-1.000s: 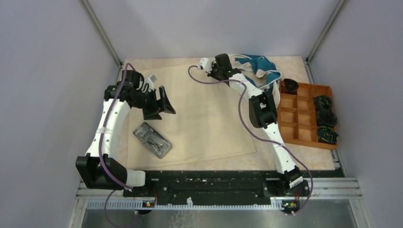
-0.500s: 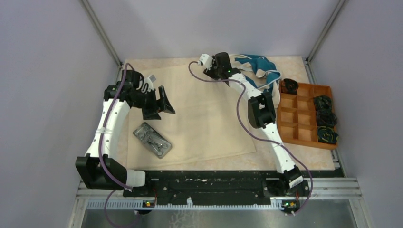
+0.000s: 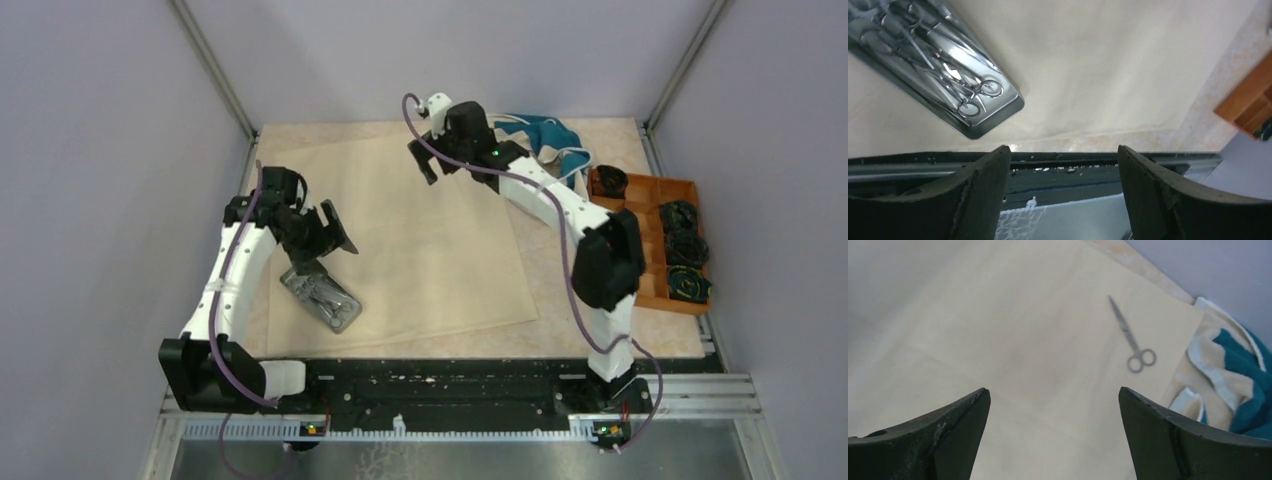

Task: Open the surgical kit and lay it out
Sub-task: Place the medical item in the surgical kit, then pick up the medical item from the container.

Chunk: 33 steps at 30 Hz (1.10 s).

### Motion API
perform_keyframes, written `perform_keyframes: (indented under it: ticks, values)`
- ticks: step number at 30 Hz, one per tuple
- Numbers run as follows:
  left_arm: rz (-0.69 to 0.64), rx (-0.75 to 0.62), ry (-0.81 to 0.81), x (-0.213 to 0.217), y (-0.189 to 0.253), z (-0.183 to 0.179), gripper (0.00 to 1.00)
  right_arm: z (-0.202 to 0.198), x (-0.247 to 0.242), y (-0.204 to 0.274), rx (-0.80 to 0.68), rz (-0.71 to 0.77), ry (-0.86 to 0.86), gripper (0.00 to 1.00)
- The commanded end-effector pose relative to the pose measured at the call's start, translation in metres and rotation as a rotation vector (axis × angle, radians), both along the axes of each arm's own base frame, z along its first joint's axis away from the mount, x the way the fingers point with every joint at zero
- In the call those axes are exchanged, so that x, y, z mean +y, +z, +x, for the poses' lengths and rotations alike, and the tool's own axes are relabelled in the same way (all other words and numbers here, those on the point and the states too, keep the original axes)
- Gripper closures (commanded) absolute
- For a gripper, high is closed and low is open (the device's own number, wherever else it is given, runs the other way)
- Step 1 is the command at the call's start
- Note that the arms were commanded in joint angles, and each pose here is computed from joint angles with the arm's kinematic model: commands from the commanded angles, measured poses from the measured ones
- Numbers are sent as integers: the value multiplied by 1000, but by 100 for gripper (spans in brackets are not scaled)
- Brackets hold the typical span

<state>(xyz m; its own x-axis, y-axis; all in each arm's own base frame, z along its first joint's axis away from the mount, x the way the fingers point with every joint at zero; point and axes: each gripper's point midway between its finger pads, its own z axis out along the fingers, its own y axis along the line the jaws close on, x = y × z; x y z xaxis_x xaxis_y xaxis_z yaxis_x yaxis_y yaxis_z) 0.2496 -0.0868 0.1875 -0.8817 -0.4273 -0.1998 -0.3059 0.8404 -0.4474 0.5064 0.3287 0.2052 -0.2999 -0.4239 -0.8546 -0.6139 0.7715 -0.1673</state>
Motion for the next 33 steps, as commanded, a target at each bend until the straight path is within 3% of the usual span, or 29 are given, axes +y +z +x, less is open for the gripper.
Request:
perform_keyframes:
  ticks: [1, 5, 11, 19, 33]
  values:
    - [79, 62, 247, 23, -17, -15, 17, -93, -3, 33, 87, 134, 9, 1]
    - [99, 161, 409, 30, -39, -34, 28, -152, -35, 52, 165, 249, -45, 1]
    - [233, 129, 557, 60, -69, -25, 33, -196, -79, 47, 228, 219, -87, 1]
    - [253, 343, 677, 62, -102, -26, 48, -207, -102, 16, 300, 185, -141, 1]
    - [160, 281, 819, 93, -148, -16, 54, -204, -122, 20, 259, 135, -154, 1]
